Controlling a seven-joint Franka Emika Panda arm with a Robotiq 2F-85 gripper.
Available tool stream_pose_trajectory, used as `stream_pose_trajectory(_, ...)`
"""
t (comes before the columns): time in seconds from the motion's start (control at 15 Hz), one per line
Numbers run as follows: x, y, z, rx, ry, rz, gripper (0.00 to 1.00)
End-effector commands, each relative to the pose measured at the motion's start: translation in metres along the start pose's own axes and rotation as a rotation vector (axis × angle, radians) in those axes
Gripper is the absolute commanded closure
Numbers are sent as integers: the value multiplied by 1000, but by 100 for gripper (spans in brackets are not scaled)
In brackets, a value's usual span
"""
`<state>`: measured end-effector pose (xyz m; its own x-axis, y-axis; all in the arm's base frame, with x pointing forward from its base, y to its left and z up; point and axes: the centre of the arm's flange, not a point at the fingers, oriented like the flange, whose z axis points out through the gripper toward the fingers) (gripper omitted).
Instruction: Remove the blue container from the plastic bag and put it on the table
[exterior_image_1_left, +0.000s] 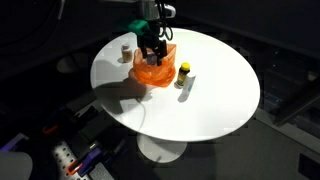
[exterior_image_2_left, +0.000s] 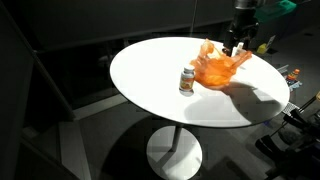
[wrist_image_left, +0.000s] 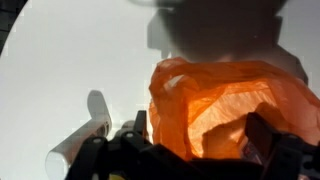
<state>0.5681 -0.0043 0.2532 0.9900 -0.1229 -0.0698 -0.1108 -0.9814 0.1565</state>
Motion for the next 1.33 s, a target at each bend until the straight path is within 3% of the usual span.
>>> stream_pose_trajectory(0.0, 1, -1, 1, 3, 14, -9, 0)
stream_pose_trajectory(0.6, 17, -17, 12, 61, 145, -57, 0)
stream_pose_trajectory(1.27, 22, -42, 5, 109, 217, -57, 0)
